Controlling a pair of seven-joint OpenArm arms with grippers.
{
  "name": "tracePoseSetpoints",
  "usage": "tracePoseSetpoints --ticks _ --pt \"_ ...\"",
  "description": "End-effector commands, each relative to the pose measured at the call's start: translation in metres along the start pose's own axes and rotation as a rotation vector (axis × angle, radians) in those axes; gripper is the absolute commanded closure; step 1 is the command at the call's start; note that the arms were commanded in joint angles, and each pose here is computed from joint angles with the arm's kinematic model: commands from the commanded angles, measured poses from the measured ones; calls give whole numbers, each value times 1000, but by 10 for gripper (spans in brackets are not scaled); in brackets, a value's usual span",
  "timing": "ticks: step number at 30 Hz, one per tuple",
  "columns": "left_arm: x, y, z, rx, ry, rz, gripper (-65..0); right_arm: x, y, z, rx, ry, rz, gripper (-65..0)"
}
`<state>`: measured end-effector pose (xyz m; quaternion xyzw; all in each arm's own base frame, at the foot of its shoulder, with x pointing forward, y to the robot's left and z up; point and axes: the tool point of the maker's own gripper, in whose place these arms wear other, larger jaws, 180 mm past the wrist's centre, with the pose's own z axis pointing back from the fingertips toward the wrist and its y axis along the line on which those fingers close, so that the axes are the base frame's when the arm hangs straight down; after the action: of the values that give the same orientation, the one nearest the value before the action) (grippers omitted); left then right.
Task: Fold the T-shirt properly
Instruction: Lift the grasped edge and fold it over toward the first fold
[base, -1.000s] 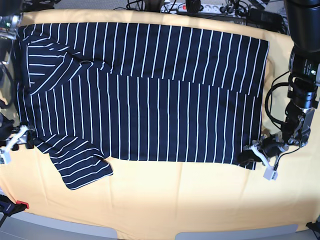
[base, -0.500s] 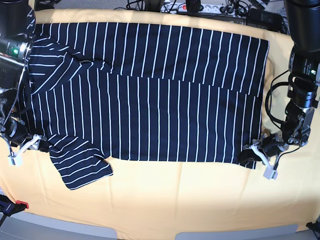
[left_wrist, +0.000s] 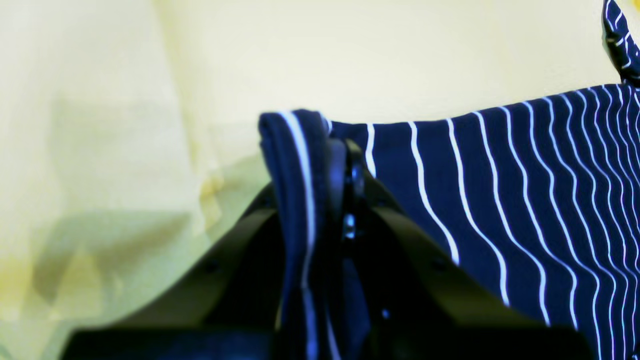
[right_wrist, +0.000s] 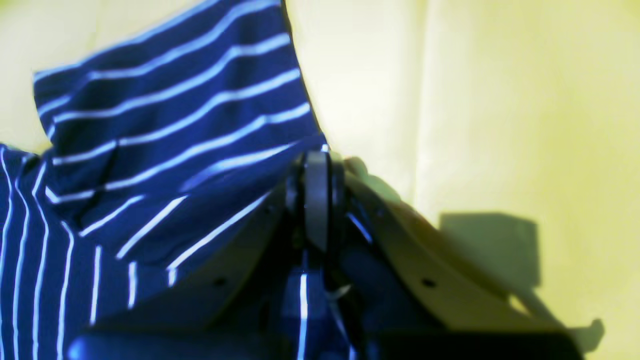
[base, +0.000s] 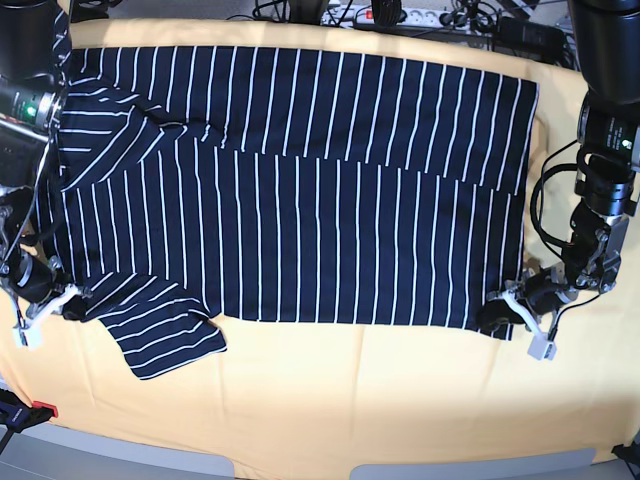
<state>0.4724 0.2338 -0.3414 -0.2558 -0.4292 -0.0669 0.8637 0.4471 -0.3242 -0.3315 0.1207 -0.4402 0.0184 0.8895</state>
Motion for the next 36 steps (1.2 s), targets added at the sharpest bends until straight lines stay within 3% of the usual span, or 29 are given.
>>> tracePoseSetpoints --ticks 1,7,16,19,23,36 --pt "35 2 7 4 -93 -9 0 35 -4 10 4 -89 25 0" --pt "56 1 7 19 -160 -100 0 36 -6 10 -11 -91 44 0" --pt "66 -16 0 -36 -175 -108 0 34 -6 11 -2 -76 31 0" --pt "62 -21 -1 -49 -135 -112 0 33 0 13 41 -62 -22 0" --pt "58 -29 1 -82 -77 -98 0 32 4 17 51 -31 -4 0" --pt "36 -88 10 -304 166 -46 0 28 0 39 112 39 -72 0"
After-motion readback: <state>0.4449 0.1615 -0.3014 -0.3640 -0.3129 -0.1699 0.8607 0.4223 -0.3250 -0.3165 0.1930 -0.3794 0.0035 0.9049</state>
